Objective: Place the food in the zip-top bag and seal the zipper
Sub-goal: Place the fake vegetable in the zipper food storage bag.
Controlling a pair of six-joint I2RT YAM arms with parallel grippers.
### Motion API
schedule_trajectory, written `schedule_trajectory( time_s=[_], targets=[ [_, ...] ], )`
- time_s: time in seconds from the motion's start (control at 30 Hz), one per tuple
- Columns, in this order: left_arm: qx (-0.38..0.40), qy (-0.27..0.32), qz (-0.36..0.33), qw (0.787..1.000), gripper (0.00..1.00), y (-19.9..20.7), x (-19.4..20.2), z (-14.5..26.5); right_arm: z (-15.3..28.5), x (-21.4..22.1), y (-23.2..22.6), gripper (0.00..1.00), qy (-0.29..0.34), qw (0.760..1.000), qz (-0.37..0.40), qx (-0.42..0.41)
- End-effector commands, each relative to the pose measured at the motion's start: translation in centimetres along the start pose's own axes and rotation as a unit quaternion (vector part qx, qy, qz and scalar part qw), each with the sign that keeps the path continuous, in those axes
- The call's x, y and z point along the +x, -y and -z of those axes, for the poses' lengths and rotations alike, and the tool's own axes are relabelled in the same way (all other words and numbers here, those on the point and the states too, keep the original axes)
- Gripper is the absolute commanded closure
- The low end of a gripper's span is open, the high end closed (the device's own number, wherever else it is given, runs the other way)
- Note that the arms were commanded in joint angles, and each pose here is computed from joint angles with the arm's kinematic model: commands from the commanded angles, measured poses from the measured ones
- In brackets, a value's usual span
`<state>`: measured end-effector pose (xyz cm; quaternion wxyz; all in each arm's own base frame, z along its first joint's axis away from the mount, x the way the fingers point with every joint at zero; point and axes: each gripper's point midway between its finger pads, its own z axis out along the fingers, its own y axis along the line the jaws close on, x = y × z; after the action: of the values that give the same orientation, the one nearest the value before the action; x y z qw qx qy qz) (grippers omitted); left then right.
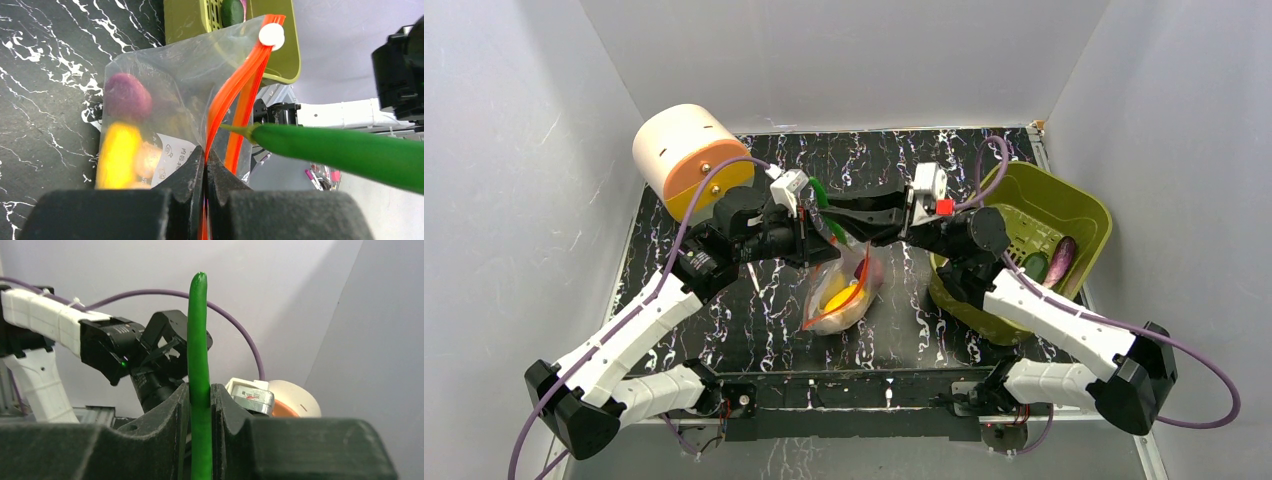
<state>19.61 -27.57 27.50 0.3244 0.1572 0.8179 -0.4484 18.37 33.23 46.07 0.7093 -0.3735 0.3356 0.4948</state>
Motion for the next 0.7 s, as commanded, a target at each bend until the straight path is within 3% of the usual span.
schedule_trajectory(
  time_s=[0.0,0.3,0.4,0.53,0.67],
  targets=[
    [0.054,0.007,-0.012,0.998,1.00,2.7,-0.6,1.1,1.0,-1.0,-0.4,0.81,0.022,0.994,0.103,-0.010],
    [0.071,0.011,-0.020,0.997,1.00,3.6,-0.6,1.9,6.2,4.9,-0.8,0.78,-0.089,0.979,0.184,0.001],
    [0.068,0.012,-0.021,0.997,1.00,3.5,-0.6,1.9,7.6,7.1,-1.6,0.75,-0.136,0.965,0.221,-0.035],
    [0.062,0.011,-0.020,0.998,1.00,3.0,-0.5,1.6,8.2,9.0,-1.9,0.75,-0.175,0.960,0.212,-0.056],
    [0.024,0.022,-0.024,0.999,1.00,1.6,-0.7,1.5,7.6,8.2,-1.5,0.70,-0.166,0.972,0.167,-0.027]
  ],
)
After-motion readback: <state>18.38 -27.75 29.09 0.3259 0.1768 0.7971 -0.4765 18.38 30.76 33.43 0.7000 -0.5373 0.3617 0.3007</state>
